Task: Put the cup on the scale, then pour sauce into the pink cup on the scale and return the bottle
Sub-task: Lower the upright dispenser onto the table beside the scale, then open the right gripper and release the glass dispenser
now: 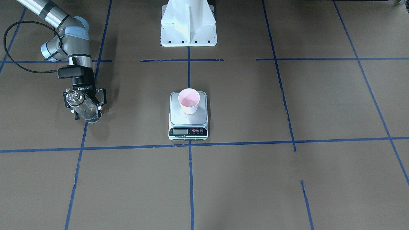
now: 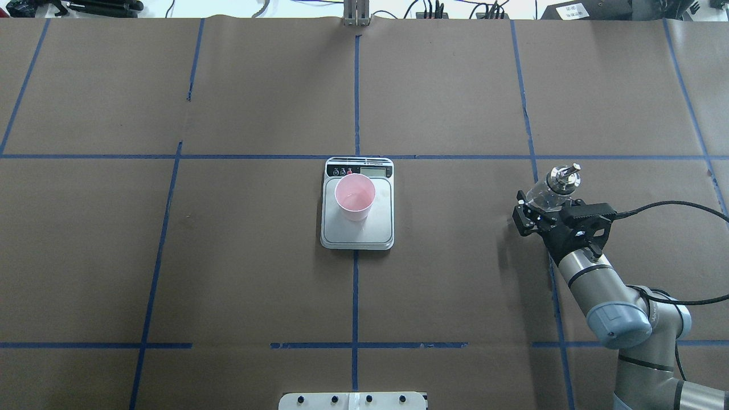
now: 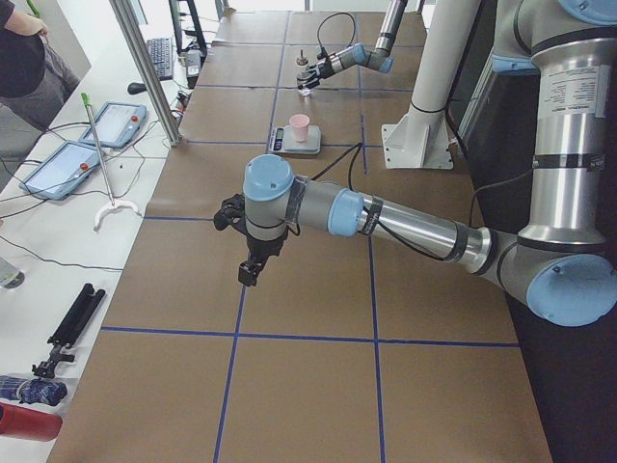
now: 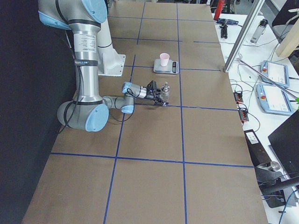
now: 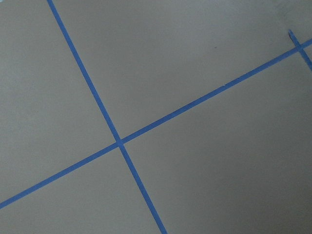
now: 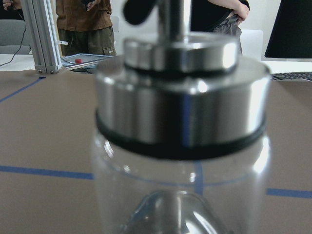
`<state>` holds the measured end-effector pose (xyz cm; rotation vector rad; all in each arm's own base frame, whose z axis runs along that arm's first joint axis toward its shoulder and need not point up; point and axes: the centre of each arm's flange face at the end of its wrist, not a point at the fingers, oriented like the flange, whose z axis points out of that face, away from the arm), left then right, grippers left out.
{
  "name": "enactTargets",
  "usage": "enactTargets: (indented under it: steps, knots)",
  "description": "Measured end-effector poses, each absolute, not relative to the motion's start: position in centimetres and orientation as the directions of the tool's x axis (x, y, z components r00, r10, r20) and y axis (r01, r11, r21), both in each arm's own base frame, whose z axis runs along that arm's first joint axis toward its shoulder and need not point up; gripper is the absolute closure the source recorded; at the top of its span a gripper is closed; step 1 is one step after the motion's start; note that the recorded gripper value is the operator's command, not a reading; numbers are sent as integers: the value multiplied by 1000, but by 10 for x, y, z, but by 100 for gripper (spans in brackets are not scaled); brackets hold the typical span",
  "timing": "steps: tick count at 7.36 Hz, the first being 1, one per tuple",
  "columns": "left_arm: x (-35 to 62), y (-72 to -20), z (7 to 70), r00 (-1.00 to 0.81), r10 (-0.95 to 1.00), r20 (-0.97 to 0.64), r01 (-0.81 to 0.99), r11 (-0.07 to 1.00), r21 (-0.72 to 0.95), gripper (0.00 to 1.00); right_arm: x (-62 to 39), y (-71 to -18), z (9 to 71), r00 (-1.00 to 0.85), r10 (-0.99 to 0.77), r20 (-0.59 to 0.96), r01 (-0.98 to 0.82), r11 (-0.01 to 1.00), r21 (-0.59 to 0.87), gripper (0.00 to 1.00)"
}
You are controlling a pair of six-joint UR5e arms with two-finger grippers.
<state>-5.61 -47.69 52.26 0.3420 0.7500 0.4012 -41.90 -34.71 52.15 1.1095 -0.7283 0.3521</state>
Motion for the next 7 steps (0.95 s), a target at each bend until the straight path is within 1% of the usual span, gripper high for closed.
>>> enactTargets:
  steps: [7]
  knots:
    - [-56,-477,522,663,467,-585,-227,871,437,0,-415,-347,512,711,-93,697,-614,401,680,0]
